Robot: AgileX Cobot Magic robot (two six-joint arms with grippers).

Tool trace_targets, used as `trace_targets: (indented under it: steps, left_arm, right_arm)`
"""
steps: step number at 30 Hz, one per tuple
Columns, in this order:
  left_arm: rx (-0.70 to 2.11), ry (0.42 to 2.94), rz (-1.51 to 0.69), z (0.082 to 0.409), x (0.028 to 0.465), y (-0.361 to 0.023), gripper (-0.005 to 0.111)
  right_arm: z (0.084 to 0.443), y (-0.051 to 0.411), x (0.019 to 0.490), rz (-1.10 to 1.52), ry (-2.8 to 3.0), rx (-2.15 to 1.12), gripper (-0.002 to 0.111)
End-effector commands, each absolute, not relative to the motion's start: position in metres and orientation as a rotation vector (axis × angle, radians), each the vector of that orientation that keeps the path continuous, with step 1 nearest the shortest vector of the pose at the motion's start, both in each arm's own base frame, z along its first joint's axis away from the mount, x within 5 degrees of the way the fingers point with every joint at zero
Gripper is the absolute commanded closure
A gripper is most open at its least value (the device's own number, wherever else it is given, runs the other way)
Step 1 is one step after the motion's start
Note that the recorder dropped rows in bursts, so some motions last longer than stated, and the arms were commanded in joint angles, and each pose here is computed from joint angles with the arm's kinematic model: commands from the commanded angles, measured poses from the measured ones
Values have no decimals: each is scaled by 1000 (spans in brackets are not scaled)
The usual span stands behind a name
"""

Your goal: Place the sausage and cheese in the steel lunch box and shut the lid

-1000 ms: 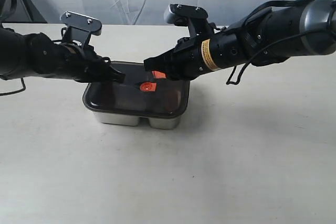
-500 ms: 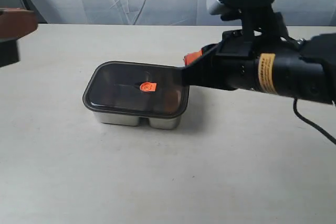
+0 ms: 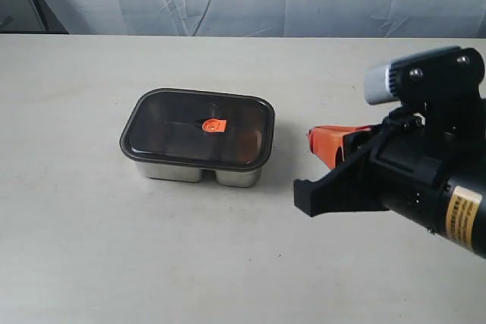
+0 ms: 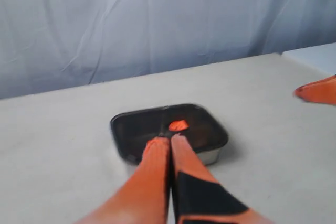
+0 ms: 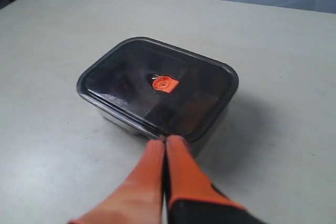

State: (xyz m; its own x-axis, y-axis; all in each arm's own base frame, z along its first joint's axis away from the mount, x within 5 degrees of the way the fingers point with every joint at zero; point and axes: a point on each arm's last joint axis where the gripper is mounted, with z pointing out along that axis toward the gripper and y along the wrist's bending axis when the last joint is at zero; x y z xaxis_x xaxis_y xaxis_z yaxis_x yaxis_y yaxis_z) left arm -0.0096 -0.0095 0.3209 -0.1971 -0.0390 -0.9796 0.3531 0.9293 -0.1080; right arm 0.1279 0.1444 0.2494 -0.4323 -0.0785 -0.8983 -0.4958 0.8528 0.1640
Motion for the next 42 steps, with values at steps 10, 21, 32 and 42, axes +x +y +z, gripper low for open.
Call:
trace_targets:
  steps: [10, 21, 32, 42]
  left_arm:
    - [180, 1913, -356, 304, -16, -5, 107]
    - [177, 1912, -298, 304, -15, -2, 107]
    - [35, 1437, -108, 328, 7, -1, 107]
    - [-241, 1449, -180, 249, 47, 1, 107]
  right_arm:
    - [240, 153, 108, 649, 2065, -469, 109]
    - [240, 152, 110, 668, 2072, -459, 109]
    - [292, 97, 113, 531, 1707, -453, 109]
    - [311, 30, 115, 13, 1540, -236, 109]
